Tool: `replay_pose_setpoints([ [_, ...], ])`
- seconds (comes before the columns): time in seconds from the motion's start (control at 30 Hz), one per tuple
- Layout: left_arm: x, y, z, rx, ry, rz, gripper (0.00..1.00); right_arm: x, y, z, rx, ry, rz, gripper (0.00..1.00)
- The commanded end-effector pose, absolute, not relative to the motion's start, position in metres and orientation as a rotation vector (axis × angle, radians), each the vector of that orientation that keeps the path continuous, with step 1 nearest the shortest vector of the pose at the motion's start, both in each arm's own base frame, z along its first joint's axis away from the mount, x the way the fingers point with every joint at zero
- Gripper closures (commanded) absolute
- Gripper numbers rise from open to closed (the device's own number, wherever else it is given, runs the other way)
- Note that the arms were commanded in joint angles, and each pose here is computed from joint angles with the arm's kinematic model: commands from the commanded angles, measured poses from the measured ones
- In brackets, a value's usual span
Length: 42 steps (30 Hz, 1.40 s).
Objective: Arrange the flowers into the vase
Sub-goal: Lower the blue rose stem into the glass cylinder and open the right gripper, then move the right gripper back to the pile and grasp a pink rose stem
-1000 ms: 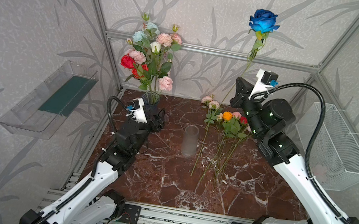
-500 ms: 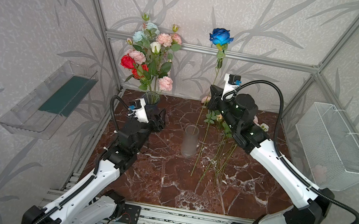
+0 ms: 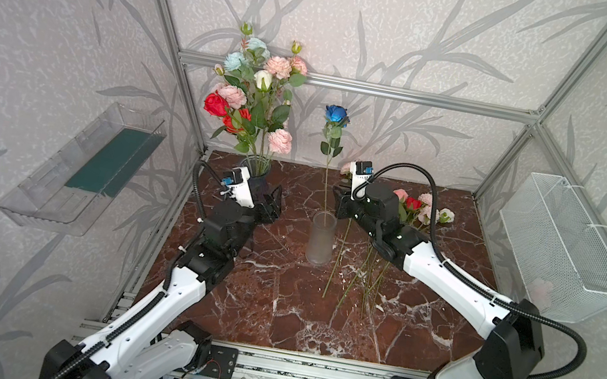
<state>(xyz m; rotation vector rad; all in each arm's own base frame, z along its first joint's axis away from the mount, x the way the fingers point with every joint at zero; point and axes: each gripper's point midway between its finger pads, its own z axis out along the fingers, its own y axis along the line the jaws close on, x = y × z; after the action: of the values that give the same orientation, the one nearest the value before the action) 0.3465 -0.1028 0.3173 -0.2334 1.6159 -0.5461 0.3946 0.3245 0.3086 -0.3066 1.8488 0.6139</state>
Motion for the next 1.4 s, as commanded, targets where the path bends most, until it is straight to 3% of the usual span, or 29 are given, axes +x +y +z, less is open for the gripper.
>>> replay_pose_setpoints([
  [0.0,0.346,-0.104,0.324,-0.238,1.588,-0.579,0.31,0.376,0.318,0.352,-0.287,1.750,0.674,0.78],
  [0.17,0.346,-0.103,0.323,-0.244,1.589,-0.577,0.31,0.359,0.303,0.365,-0.279,1.724,0.635,0.71],
  [0.3,0.346,-0.105,0.323,-0.248,1.591,-0.596,0.32,0.371,0.267,0.347,-0.181,1.782,0.537,0.65],
  [0.63,0.351,-0.108,0.313,-0.257,1.620,-0.604,0.33,0.463,0.242,0.137,-0.133,2.497,0.375,0.49],
  [0.9,0.354,-0.112,0.306,-0.257,1.640,-0.612,0.34,0.493,0.245,0.039,-0.106,2.816,0.284,0.49],
  [0.97,0.354,-0.113,0.306,-0.255,1.643,-0.623,0.34,0.496,0.245,0.030,-0.101,2.840,0.272,0.53],
  [1.23,0.353,-0.114,0.309,-0.257,1.635,-0.637,0.34,0.507,0.246,0.047,-0.031,2.752,0.365,0.94],
  [1.37,0.353,-0.113,0.310,-0.255,1.631,-0.628,0.34,0.513,0.248,0.083,-0.048,2.651,0.409,1.00],
])
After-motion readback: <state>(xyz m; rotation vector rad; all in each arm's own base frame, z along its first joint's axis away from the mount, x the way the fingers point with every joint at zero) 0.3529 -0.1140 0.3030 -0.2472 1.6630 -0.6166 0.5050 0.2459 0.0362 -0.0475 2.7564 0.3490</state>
